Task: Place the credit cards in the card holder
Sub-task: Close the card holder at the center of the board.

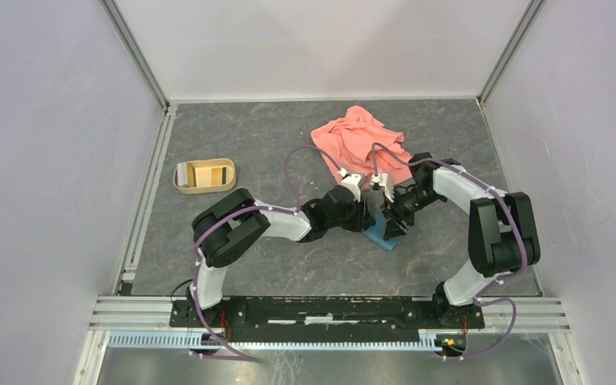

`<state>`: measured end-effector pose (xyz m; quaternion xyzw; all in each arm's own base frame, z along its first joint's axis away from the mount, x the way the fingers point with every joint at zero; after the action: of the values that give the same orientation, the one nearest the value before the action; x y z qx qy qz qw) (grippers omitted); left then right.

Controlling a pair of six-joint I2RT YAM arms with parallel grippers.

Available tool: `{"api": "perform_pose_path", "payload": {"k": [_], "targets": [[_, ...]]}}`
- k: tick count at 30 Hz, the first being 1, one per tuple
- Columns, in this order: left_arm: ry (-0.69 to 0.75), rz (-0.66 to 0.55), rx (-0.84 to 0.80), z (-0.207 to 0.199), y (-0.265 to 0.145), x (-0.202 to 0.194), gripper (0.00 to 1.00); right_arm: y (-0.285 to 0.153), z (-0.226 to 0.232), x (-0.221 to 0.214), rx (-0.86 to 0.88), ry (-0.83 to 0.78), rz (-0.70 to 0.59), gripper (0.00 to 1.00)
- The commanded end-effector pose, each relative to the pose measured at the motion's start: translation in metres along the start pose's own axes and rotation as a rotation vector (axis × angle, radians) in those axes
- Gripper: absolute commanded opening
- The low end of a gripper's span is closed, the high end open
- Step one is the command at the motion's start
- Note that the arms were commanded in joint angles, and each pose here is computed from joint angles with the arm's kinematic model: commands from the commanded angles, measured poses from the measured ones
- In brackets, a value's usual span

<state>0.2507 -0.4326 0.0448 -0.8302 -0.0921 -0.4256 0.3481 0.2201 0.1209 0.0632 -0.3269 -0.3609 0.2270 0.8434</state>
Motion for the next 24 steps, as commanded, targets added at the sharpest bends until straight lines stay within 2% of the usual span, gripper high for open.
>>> {"api": "perform_pose_path", "payload": {"k": [1,7,12,14,17,19,21,23,24], "targets": [[0.049,-0.033,0.031,0.006,-0.025,0.015,0.41,-0.029,0.007,0.028,-0.052,-0.193,-0.101,0.57],[0.165,-0.231,0.11,0.005,-0.074,0.076,0.54,-0.054,-0.005,0.038,-0.238,-0.266,-0.232,0.59],[0.275,-0.344,0.211,0.015,-0.128,0.103,0.62,-0.04,-0.02,0.0,-0.335,-0.337,-0.139,0.61],[0.298,-0.392,0.277,0.025,-0.155,0.109,0.73,-0.037,-0.025,-0.015,-0.371,-0.411,-0.083,0.63],[0.307,-0.46,0.327,0.035,-0.191,0.113,0.99,-0.033,-0.032,-0.027,-0.403,-0.57,-0.024,0.67],[0.303,-0.469,0.305,0.038,-0.208,0.112,1.0,-0.029,-0.034,-0.031,-0.394,-0.649,-0.001,0.69],[0.297,-0.466,0.298,0.04,-0.222,0.11,1.0,-0.025,-0.038,-0.029,-0.38,-0.664,0.004,0.69],[0.294,-0.468,0.31,0.042,-0.236,0.109,1.0,-0.017,-0.039,-0.025,-0.356,-0.66,0.008,0.66],[0.29,-0.465,0.326,0.045,-0.243,0.106,1.0,-0.011,-0.037,-0.02,-0.34,-0.659,0.003,0.61]]}}
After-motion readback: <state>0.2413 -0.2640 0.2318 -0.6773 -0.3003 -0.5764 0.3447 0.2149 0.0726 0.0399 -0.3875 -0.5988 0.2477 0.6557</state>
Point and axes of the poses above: each gripper's point midway between its finger pads, its own y axis out along the fingers, its own z axis along the line the jaws close on, x = y × z, the point moved 2 cm from there along -y, back along the fingers, and after that the axes turned 11 degrees about y, right-handed, at the moved point
